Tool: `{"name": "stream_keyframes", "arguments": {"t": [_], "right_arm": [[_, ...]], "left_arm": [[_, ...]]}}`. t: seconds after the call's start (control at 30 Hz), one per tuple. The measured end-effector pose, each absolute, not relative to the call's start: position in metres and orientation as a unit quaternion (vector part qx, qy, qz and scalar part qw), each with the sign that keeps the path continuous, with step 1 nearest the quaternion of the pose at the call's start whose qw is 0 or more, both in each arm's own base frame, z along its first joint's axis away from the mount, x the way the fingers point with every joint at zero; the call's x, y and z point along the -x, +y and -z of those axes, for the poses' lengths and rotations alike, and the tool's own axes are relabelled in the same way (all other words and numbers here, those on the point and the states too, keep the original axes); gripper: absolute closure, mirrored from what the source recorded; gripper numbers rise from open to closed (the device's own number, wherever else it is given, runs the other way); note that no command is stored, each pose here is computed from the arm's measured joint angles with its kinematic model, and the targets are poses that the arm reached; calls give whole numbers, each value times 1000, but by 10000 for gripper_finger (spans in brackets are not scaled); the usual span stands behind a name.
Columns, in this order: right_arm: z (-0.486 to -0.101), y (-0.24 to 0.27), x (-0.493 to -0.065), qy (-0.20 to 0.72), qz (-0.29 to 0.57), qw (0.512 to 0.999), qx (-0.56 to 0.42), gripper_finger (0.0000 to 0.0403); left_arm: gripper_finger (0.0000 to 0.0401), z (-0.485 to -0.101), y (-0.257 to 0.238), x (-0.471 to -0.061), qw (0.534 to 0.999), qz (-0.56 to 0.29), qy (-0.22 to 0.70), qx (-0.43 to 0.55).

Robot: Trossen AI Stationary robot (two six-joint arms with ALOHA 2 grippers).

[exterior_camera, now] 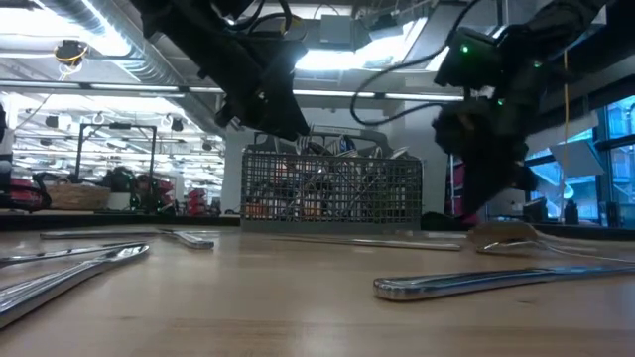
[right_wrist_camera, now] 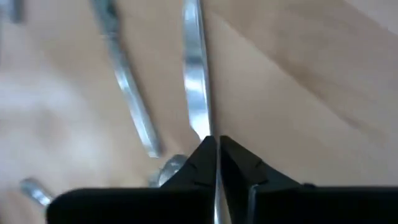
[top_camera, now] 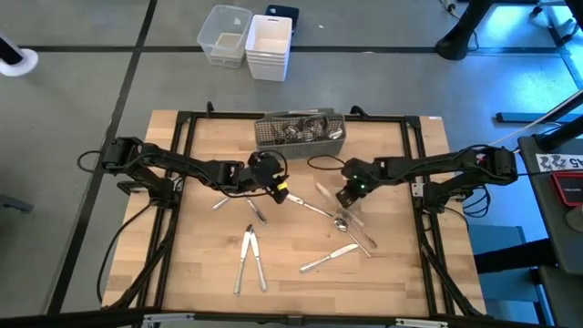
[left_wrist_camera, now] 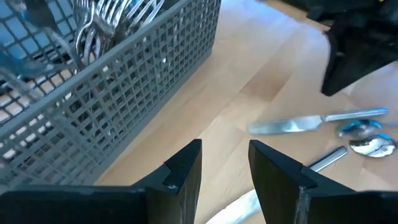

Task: Sort silverware
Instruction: Put the silver table knife into the gray silverware organizer

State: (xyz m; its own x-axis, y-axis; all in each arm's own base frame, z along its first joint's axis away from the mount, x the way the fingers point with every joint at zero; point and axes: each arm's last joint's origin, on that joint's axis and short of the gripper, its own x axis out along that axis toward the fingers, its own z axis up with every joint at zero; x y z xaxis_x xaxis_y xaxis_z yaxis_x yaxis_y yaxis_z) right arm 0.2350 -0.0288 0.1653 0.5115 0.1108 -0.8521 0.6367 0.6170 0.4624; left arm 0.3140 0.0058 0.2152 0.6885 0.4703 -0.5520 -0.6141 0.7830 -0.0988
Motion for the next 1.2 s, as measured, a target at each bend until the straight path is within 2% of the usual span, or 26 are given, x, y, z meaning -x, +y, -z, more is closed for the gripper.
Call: {"name": "stream_keyframes", "arguments": {"t": [0.13, 0.33, 0.5, 0.67, 0.87, 1.2], "right_arm": [[-173, -28, -246, 419, 113, 802, -409, 400], [-174, -29, -247, 412, 106, 808, -408, 393], [-175, -29, -248, 415, 79, 833, -358, 400], [-175, -28, -248, 417, 64, 842, -336, 394], [-175, -28, -248, 416, 64, 847, -325, 398], [-177, -27, -250, 411, 36, 848, -332, 399]], "left_arm": [[276, -213, 6, -312, 903, -299, 269, 148], [276, -212, 5, -312, 901, -290, 276, 166], [276, -209, -2, -313, 906, -257, 291, 169], [276, -200, -15, -321, 921, -214, 304, 114], [276, -181, -23, -345, 952, -106, 285, 28], [276, -159, -3, -367, 947, -37, 310, -73]]}}
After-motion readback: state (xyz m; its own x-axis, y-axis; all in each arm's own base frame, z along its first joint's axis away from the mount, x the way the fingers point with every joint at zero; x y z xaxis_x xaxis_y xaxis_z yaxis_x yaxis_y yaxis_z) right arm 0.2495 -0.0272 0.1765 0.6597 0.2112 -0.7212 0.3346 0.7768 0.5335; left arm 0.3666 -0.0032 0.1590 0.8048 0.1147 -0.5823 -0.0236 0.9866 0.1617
